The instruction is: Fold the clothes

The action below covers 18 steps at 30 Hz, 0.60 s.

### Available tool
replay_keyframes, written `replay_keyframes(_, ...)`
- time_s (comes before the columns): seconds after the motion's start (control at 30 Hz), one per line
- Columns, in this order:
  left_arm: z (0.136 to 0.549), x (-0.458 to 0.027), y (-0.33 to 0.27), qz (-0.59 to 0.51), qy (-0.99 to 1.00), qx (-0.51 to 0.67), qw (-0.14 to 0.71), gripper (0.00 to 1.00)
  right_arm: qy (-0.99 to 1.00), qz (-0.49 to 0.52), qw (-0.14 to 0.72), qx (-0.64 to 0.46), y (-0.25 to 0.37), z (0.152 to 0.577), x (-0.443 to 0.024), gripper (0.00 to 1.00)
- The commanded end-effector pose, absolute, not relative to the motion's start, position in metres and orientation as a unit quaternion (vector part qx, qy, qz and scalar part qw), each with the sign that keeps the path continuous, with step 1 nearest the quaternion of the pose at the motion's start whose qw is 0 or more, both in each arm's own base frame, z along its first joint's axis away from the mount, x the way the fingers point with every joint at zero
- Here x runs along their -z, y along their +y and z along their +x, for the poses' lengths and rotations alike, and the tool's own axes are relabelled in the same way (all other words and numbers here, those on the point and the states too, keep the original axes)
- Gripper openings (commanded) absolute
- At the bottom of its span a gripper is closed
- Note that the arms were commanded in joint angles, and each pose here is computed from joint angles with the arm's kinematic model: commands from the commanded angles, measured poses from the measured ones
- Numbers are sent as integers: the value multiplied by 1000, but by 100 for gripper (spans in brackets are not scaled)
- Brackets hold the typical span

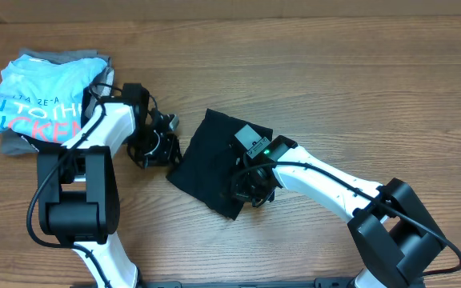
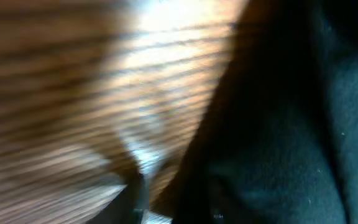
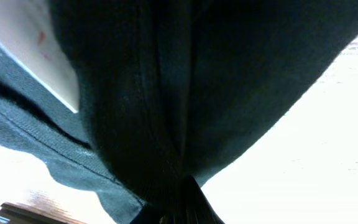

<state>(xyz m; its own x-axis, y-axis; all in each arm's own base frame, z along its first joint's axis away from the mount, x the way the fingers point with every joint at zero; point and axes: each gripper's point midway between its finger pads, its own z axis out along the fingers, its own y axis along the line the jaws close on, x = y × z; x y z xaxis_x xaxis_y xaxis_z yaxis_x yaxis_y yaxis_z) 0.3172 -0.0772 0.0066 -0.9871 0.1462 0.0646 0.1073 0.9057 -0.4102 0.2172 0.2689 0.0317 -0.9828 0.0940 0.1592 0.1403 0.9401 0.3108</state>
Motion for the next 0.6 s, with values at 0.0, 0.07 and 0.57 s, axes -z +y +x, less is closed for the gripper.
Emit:
replay_keyframes(0.0,304,-7,-89,-83,-964,-245,55,13,-982,-47,65,170,269,215,-41,8)
replay_keyframes(0.07,295,-5,-83,-88,-966,-234,71,4,-984,-52,67,158,263,214,-40,8)
replay_keyframes(0.57,282,-41,-75,-77,-945,-306,82,12,-996,-20,-18,84,217,242,-64,40)
